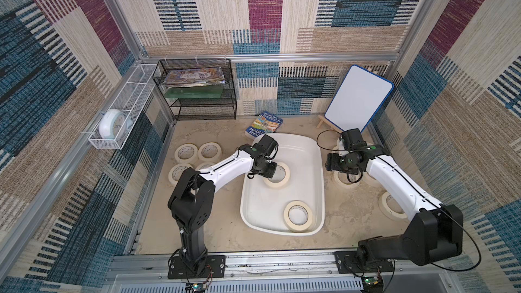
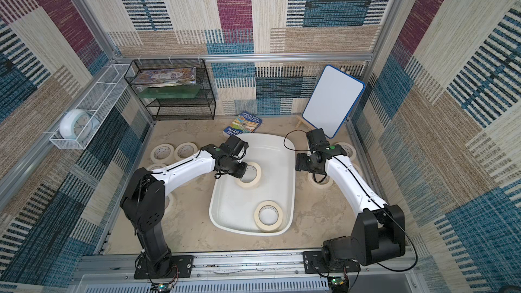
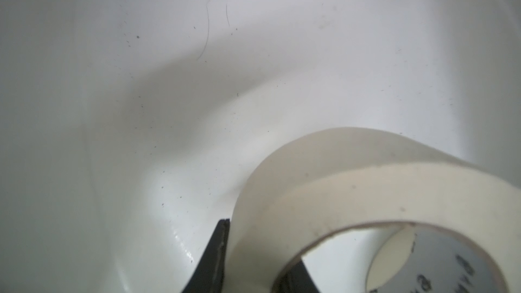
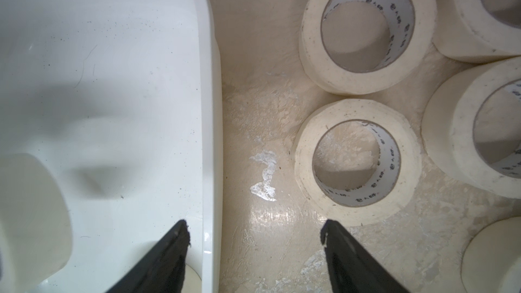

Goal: Take out the art tape in the storage box
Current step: Pick up the art tape from the storage box, then place the art tape at the center of the board.

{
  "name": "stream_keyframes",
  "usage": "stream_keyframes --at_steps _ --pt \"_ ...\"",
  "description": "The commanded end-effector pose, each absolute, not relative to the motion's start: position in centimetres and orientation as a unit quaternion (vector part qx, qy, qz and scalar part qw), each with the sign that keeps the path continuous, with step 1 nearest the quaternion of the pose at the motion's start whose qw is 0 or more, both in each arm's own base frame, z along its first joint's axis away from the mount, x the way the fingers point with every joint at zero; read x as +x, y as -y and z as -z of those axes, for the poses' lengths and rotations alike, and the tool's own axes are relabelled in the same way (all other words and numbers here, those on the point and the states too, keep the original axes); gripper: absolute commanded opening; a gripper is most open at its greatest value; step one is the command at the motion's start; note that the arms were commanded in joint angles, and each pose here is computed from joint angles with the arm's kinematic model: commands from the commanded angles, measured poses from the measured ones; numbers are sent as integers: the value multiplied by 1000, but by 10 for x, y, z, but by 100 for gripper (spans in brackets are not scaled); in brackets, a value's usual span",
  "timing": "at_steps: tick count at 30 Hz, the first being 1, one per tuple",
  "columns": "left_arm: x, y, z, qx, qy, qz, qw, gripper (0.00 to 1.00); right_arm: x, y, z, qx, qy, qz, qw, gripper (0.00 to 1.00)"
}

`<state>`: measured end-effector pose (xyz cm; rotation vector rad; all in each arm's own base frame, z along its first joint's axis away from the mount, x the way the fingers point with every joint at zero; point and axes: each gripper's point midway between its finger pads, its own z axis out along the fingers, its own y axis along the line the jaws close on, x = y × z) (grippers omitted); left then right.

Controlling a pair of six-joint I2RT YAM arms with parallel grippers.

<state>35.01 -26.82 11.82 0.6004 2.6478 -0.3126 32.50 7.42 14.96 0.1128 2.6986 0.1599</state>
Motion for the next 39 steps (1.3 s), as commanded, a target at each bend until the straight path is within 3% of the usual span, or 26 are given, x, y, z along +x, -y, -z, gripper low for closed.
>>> stream_keyframes --at_steps 1,7,15,23,30,35,39 --pt "347 252 -166 216 -941 102 241 3 330 -78 -152 31 -972 -64 224 79" --pt "342 161 -231 107 -938 101 314 0 333 -81 -152 16 -971 -68 228 79" --pt "300 38 -183 -105 -952 58 281 0 344 -93 -145 -17 -970 -88 227 79" --pt "256 43 -112 -173 -954 109 218 0 361 -111 -133 -45 -968 -120 214 79" --pt "244 42 -80 -139 -973 20 181 0 357 -118 -129 -64 -968 -121 211 79" --pt "240 15 -61 -166 -971 -64 159 0 345 -119 -141 -74 -964 -119 225 79" --pt "241 7 -50 -205 -963 -63 161 0 336 -124 -166 -88 -957 -125 248 80"
